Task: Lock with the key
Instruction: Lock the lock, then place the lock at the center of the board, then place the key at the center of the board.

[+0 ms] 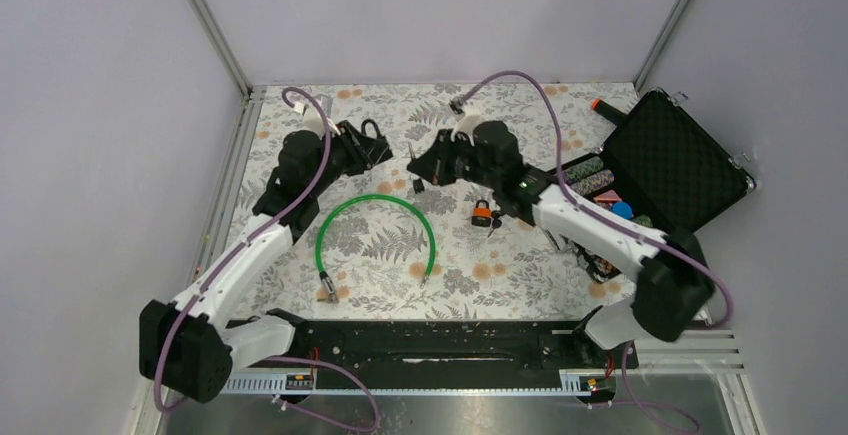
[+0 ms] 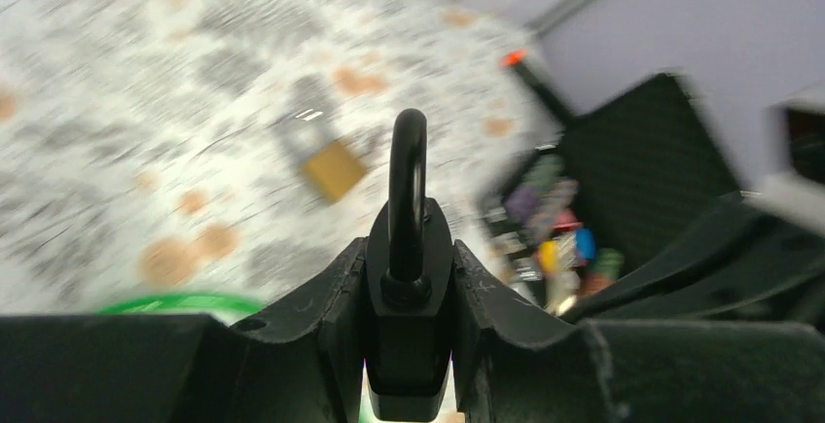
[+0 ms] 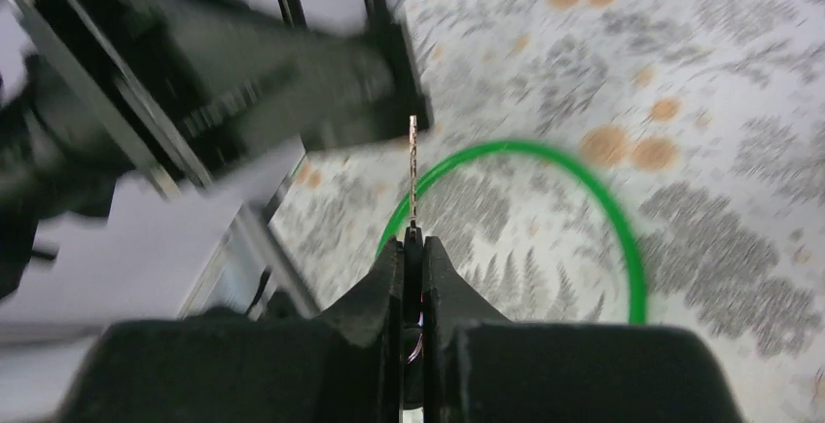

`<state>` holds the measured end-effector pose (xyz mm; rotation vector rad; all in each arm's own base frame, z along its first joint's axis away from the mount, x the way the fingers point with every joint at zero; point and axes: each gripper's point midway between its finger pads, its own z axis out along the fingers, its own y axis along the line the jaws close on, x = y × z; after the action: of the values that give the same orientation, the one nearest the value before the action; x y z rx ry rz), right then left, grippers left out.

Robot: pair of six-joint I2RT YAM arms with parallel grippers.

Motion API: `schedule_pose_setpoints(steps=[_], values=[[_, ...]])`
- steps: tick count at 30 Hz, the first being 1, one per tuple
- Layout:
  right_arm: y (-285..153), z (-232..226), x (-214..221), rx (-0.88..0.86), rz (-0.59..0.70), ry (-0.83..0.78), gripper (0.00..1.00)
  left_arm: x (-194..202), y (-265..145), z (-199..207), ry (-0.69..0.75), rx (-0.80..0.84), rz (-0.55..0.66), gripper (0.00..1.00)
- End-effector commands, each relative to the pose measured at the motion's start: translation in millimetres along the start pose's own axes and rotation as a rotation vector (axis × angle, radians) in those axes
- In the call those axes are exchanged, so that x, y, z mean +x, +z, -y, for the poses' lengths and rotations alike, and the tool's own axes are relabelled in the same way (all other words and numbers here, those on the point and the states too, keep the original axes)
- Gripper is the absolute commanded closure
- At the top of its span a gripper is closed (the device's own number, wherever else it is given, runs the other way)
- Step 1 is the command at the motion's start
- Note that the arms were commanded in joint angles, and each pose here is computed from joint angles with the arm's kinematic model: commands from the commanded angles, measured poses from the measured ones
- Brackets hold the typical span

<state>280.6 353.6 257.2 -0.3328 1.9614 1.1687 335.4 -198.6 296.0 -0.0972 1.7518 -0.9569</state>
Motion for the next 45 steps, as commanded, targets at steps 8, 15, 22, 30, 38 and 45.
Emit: schedule_pose_setpoints(steps=[8, 15, 22, 30, 38, 45], values=[[137.2, 84.8, -26.9, 0.161, 0.063, 0.099, 1.00, 1.0, 72.6, -113.2, -0.021, -0.259, -0.114, 0.96], [188.7, 140.1, 1.0, 0.270, 0.037, 0.218, 1.00, 34.2, 116.5, -163.3, -0.093, -0.270, -0.246, 0.92], [206.5, 170.9, 13.6, 0.338, 0.034, 0.280, 0.98, 56.5, 136.5, -194.1, -0.122, -0.293, -0.321, 0.78], [211.5, 183.8, 27.4, 0.384, -0.056, 0.358, 0.75, 48.9, 132.6, -214.4, -0.159, -0.387, -0.291, 0.40], [188.8, 172.4, 19.5, 0.391, -0.081, 0.331, 0.46, 20.5, 105.8, -212.6, -0.152, -0.464, -0.200, 0.29], [122.6, 161.9, 40.8, 0.426, -0.203, 0.157, 0.34, 8.1, 45.7, -191.3, -0.124, -0.548, -0.153, 0.21]])
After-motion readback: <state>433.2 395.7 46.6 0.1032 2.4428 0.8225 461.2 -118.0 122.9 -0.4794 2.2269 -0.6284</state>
